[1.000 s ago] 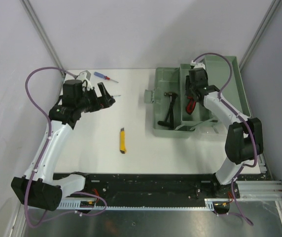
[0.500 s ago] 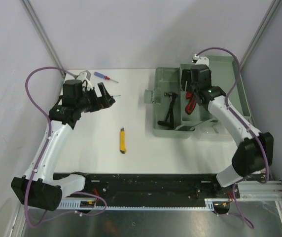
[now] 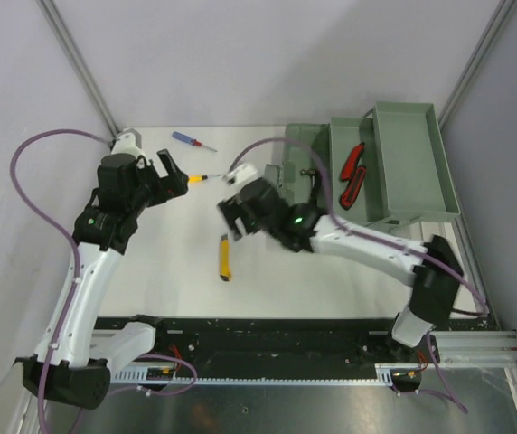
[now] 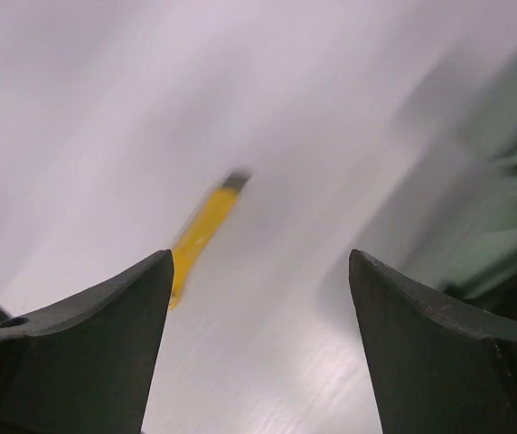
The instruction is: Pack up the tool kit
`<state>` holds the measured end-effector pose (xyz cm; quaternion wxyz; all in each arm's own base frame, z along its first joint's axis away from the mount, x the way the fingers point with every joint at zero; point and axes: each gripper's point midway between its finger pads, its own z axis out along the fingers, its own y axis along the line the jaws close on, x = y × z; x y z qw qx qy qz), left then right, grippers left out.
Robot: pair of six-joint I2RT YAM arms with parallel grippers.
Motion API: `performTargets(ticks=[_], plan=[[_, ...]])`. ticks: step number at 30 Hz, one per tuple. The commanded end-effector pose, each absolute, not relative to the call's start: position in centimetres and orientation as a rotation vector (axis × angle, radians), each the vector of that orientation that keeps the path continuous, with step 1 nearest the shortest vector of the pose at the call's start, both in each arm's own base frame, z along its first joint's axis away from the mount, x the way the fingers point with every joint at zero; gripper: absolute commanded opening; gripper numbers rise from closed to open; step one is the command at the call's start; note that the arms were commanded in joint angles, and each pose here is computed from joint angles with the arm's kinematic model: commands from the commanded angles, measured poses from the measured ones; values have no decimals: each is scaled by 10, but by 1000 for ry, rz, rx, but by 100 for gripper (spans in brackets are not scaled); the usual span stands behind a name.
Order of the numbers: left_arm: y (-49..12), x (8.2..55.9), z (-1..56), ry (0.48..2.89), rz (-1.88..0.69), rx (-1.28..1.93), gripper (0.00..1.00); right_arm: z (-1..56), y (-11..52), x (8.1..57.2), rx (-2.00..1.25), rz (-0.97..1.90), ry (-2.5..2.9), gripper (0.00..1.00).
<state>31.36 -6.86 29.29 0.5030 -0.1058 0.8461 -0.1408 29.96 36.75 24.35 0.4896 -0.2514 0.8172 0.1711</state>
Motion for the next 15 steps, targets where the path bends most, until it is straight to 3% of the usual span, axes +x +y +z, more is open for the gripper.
performTargets(ticks=[1, 7, 15], plan=[[-26, 308, 319, 1924, -138, -391, 98, 185, 430, 265, -687, 448, 2077, 83], [-14, 302, 324, 1896, -90, -445, 98, 114, 486, 240, -777, 329, 2186, 83], [-16, 301, 318, 1913, -92, -437, 98, 75, 484, 247, -713, 238, 2266, 83]])
